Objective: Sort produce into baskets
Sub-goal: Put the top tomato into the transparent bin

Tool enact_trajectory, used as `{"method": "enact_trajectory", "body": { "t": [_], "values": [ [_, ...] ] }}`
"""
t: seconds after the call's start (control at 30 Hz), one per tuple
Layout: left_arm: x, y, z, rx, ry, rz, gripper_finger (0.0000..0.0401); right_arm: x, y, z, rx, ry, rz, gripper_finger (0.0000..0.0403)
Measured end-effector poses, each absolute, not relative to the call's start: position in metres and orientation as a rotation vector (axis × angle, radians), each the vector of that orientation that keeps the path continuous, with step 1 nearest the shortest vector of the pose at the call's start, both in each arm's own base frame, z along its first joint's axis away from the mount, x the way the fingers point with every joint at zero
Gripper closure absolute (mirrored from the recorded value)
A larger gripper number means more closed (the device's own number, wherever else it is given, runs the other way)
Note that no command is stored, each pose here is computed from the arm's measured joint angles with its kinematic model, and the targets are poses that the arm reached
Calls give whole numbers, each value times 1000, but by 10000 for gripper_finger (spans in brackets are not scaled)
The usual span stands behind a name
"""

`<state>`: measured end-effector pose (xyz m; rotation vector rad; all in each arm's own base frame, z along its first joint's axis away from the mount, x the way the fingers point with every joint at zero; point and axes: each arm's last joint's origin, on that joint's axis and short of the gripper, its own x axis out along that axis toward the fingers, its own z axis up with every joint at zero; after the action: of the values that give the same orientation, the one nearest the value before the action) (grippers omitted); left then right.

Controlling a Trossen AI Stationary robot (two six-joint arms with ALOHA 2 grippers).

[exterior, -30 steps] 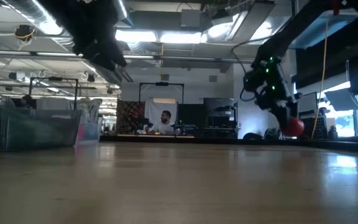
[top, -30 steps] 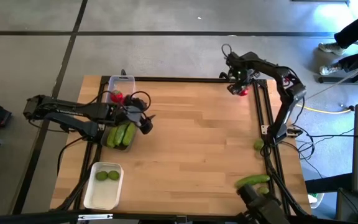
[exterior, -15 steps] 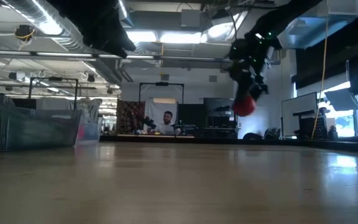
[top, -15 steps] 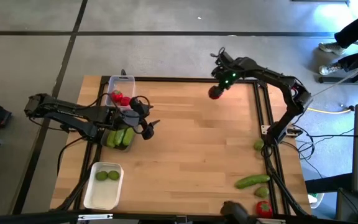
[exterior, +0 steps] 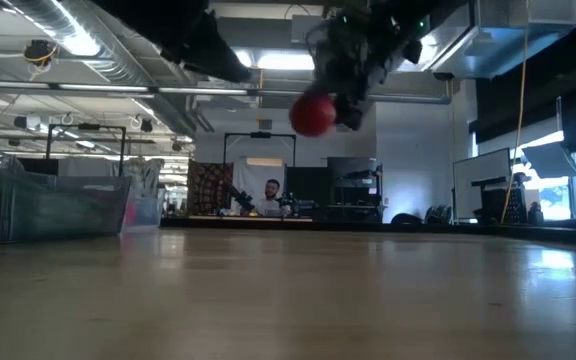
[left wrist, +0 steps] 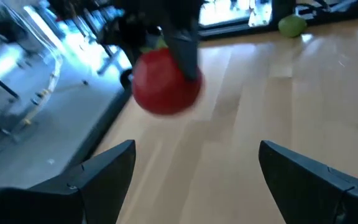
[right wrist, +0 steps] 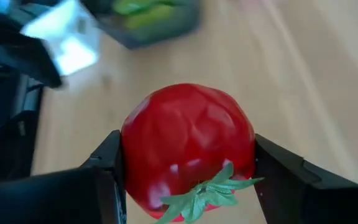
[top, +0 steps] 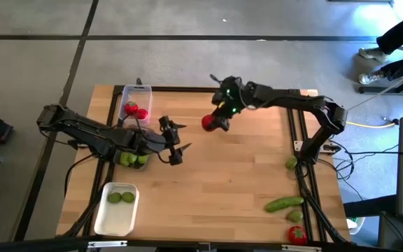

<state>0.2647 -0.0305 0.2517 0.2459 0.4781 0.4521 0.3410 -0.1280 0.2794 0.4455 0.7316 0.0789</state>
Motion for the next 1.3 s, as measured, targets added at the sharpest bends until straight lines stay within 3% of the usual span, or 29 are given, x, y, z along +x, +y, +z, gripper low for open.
{"method": "enact_trajectory", "body": {
  "t": [0.37, 0.83, 1.0, 1.13, 1.3],
  "values": [
    [273, -45, 258, 371, 382, 453, 64, 373, -65, 296, 382, 559, 257, 189],
    [272, -63, 269, 479, 294, 409, 64, 385, -36, 307, 387, 444, 286, 189],
    [272, -63, 269, 469, 287, 411, 95, 386, -33, 306, 380, 447, 262, 186],
    [272, -62, 268, 466, 294, 413, 128, 386, -34, 305, 374, 454, 215, 167],
    [272, -64, 268, 462, 289, 417, 128, 381, -35, 307, 354, 479, 212, 115]
  ]
}}
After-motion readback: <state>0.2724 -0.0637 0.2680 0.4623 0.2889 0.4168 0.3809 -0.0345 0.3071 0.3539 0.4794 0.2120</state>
